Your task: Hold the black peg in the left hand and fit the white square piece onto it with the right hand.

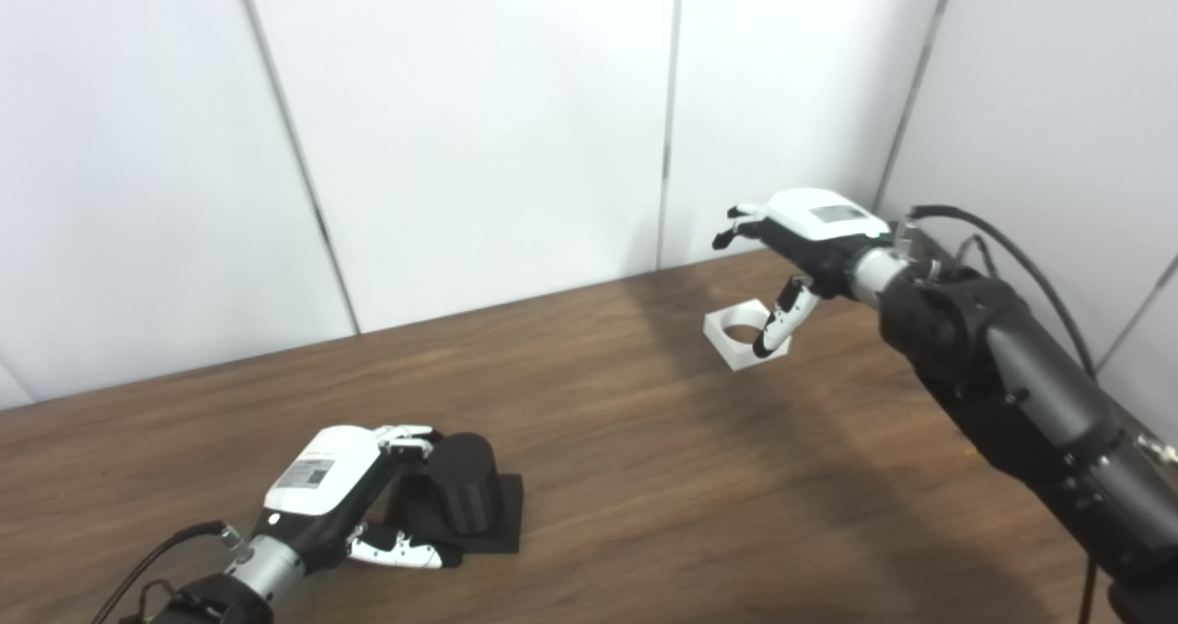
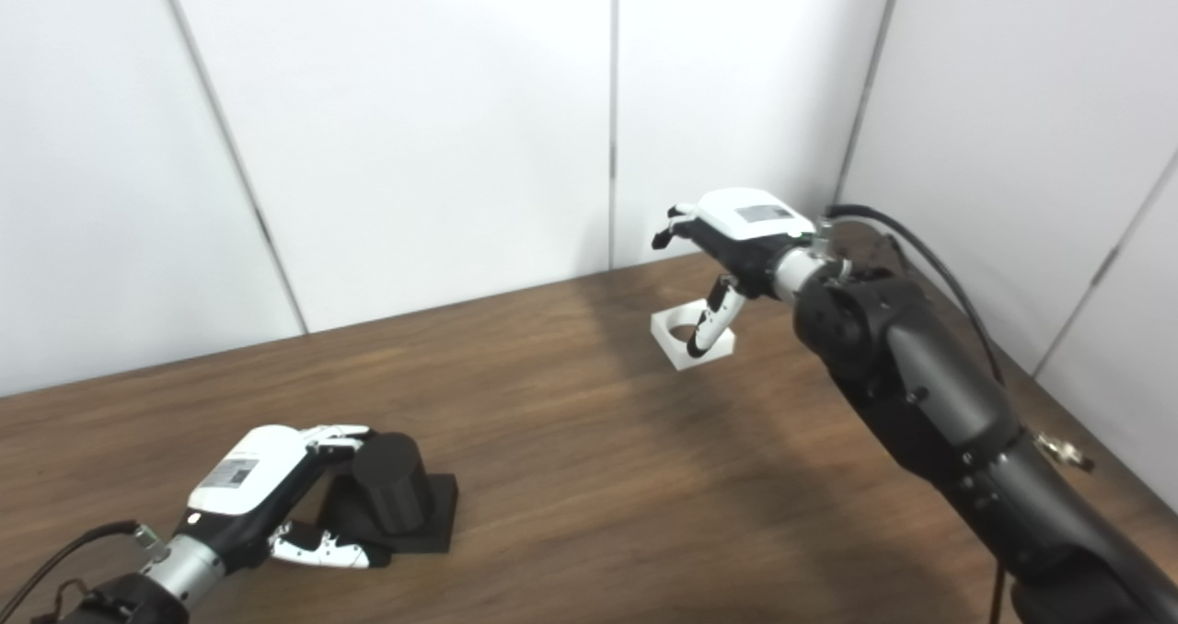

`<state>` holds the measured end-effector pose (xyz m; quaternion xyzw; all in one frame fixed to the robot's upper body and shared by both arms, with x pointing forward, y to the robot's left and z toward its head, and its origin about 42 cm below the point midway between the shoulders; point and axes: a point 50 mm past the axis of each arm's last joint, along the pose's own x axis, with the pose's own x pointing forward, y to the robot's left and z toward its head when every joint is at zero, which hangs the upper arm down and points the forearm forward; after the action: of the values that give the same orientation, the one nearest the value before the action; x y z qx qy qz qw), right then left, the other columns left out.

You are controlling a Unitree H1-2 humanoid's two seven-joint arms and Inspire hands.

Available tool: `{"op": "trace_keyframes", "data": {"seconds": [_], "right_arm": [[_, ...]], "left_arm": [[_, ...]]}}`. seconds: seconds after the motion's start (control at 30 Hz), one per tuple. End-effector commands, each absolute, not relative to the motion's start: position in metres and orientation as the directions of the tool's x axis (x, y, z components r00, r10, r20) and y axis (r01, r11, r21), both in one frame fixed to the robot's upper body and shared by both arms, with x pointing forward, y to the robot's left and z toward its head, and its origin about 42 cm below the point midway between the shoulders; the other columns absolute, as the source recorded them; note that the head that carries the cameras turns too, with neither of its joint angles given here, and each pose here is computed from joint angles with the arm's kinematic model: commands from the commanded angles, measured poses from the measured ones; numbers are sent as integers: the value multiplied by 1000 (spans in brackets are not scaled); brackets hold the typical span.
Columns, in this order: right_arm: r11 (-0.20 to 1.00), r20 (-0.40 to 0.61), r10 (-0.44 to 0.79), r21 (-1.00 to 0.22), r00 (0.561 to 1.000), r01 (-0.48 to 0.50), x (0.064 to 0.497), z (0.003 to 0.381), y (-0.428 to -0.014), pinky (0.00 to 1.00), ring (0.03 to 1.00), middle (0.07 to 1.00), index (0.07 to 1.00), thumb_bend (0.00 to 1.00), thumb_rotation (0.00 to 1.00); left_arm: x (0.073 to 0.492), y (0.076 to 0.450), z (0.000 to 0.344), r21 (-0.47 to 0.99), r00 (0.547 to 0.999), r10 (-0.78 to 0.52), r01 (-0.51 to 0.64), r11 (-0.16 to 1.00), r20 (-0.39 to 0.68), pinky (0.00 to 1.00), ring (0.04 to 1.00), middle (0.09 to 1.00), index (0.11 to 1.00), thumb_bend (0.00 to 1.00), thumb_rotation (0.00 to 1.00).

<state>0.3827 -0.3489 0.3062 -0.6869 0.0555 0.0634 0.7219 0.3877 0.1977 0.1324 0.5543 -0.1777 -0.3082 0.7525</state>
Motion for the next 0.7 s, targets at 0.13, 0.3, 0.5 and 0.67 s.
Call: {"op": "trace_keyframes", "data": {"seconds": [0.13,0.3,0.5,0.67], "right_arm": [[-27,-124,-38,-992,992,-125,403,336,-356,902,986,974,865,958,175],[-37,-145,-70,-988,987,-148,417,332,-358,886,975,972,869,973,171],[-27,-146,-95,-988,985,-149,430,325,-362,881,962,964,878,952,142],[-28,-155,-100,-987,983,-159,437,319,-362,887,959,963,878,947,130]], "left_arm": [[363,229,84,906,716,-628,422,44,-303,759,815,817,489,524,59],[364,233,80,904,718,-626,425,50,-303,762,823,821,489,524,59],[363,235,77,903,714,-633,426,54,-299,766,833,821,490,524,60],[360,232,78,903,712,-628,429,35,-314,766,835,826,490,524,61]]}}
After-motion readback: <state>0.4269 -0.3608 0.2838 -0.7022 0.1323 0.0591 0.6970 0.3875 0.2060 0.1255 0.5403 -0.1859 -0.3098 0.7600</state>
